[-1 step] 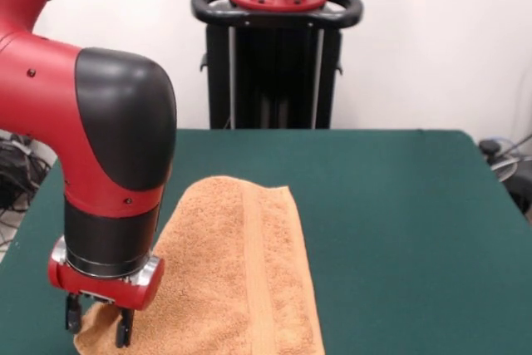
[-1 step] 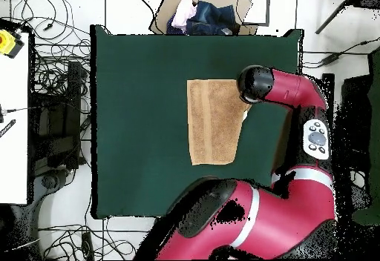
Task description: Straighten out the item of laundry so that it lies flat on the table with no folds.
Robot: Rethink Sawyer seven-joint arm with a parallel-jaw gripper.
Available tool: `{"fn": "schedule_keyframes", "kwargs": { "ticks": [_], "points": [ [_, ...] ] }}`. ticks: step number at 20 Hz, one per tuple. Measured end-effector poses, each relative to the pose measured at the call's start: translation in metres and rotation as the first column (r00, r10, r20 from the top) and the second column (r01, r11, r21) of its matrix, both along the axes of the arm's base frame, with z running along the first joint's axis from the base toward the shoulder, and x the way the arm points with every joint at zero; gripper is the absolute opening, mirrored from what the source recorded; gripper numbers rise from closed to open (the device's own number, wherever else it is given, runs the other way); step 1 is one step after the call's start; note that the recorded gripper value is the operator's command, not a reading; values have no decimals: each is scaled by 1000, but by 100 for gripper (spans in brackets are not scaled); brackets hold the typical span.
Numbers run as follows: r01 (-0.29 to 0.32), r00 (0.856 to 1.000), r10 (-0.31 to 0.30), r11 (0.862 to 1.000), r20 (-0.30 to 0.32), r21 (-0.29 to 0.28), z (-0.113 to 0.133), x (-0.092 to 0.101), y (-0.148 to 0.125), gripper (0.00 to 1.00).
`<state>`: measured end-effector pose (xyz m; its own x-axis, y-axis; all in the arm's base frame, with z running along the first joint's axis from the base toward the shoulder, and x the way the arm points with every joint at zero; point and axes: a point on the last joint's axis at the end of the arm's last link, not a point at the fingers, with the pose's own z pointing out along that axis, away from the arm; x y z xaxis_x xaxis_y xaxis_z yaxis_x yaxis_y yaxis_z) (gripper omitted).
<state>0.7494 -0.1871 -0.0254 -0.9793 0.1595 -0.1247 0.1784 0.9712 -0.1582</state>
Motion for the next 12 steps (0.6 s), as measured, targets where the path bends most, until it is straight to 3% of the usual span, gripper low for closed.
{"fn": "schedule_keyframes", "kwargs": {
  "ticks": [9,12],
  "points": [
    [44,999,-45,998,5,55,-5,-2,7,100],
    [38,998,-36,998,-48,49,-9,-7,14,100]
  ]
}}
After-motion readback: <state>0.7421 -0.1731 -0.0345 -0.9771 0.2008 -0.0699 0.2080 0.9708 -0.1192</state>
